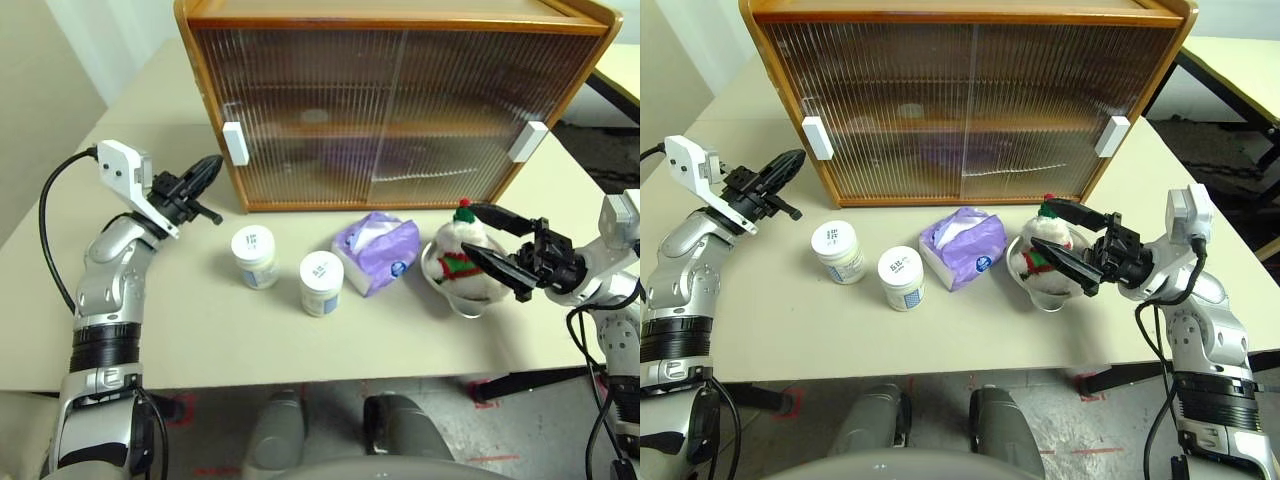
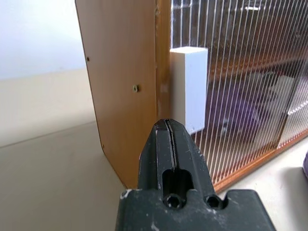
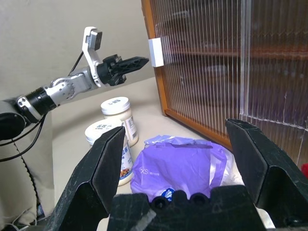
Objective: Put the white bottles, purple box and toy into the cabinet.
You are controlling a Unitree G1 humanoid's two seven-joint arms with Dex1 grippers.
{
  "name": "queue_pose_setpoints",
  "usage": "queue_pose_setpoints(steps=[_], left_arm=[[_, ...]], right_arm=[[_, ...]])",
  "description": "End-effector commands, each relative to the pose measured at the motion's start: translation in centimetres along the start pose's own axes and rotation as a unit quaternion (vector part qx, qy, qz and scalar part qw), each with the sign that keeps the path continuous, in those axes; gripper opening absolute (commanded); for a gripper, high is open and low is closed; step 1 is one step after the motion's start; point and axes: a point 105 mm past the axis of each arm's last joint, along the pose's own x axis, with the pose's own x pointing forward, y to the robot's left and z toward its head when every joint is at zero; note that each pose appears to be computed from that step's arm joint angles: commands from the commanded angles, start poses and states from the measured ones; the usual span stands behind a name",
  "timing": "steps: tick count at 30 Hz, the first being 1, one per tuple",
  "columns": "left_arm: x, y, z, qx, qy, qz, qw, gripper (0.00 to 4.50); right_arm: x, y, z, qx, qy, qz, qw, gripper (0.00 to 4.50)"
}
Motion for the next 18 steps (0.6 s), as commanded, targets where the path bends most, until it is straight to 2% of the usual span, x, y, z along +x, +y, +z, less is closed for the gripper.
queue_pose_setpoints(steps=[1,18], left_arm=[[0.3,-0.1,-0.2,0.008,0.005,-0.006,1.000,0.02],[2.6,-1.1,-0.4,0.007,0.001,-0.037,0.999,0.02]], right_arm=[[0.0,-0.2,-0.2,-0.006,0.002,0.003,1.000,4.50],[-0.3,-0.5,0.0,-0.020,-0.002,-0.004,1.000,4.50]])
